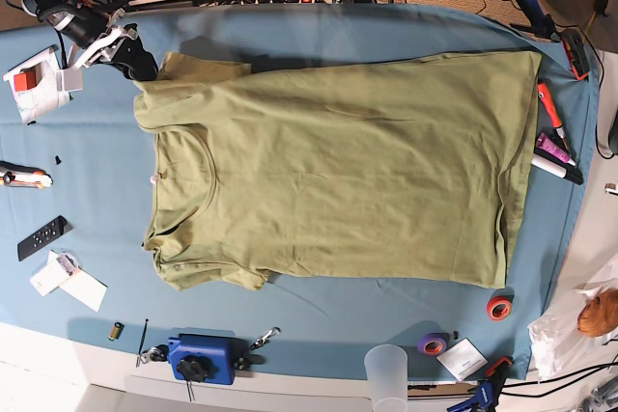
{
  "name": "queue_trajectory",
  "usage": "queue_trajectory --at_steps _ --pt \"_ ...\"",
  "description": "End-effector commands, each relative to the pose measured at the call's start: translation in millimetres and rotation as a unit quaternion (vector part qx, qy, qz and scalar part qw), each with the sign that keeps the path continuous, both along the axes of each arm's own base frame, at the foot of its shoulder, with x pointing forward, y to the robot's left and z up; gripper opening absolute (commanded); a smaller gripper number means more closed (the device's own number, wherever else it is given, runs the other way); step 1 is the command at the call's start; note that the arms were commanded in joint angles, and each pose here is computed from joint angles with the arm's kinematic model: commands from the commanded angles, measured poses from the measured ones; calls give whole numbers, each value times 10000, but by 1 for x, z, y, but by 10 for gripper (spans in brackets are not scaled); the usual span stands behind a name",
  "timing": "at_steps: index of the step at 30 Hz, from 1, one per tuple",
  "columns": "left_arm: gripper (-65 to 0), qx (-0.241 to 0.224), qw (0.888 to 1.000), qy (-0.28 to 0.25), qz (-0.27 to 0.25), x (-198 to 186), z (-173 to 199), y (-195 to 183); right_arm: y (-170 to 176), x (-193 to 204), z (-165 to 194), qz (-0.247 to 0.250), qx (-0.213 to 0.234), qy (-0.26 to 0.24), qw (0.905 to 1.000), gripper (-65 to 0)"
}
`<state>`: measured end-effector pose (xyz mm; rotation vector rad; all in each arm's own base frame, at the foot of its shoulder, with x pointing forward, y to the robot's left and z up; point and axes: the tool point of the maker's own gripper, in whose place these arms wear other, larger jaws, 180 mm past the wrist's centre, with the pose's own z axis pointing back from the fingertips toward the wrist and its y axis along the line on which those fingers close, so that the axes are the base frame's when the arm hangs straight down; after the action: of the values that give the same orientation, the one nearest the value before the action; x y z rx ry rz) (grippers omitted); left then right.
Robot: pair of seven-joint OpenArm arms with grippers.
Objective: Layout the t-shirt on the table in an organized manner, then fold the t-shirt properly
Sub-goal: 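Hold the shirt corners with both grippers, pulling the shirt taut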
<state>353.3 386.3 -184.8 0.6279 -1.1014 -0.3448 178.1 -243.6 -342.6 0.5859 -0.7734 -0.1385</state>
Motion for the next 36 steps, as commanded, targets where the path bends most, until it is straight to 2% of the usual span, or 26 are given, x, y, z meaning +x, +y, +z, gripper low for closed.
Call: queue_trajectory --at_steps 1,3,5,8,11,13,16,18,21,24,27,29,31,33,36 --pt "-650 -4 9997 -251 -30 4 21 1 -4 6 12 -12 -43 -226 9997 -520" --pt "-650 -678 9974 -222 62 3 13 -3 -4 6 12 -12 -43 -226 9997 -520" --pt "-650 -1407 9893 -215 322 0 2 -5 -4 6 12 -12 -43 -226 9997 -520" --pt "-650 -2109 9757 -120 580 -4 -17 -13 -4 6 12 -12 -43 -226 9997 -520" --pt "-650 -2491 9677 -22 387 -4 -31 -31 -4 6 12 -12 -43 -226 9997 -520" --pt "-650 -2159 9763 142 -49 -2 -35 -43 -4 6 12 -12 -43 -226 9997 -520" --pt "-650 -1157 9902 469 -620 -3 -35 -46 -4 6 12 -12 -43 -226 9997 -520" --pt "-650 -708 9897 712 -1023 -6 -32 -47 -4 6 12 -12 -42 -228 9997 -520" --pt "-650 265 9817 1134 -1509 -14 -31 -41 -4 6 12 -12 -42 -230 9997 -520" --pt "-650 757 9825 1157 -1251 -17 -26 -21 -4 9 13 -13 -41 -267 9996 -520" --pt "-650 747 9913 859 -661 -20 -21 -3 -4 12 15 -12 -43 -312 9995 -520" --pt "-650 530 9956 701 -329 -23 -22 4 -5 14 16 -12 -46 -344 9994 -520" --pt "-650 -24 9980 626 25 -28 -32 6 -4 16 18 -12 -42 -380 9993 -520" --pt "-650 -723 9943 737 250 -35 -51 -2 -4 16 18 -12 -43 -381 9993 -520" --pt "-650 -1749 9816 737 192 -39 -78 -31 -4 16 17 -12 -43 -379 9993 -520"
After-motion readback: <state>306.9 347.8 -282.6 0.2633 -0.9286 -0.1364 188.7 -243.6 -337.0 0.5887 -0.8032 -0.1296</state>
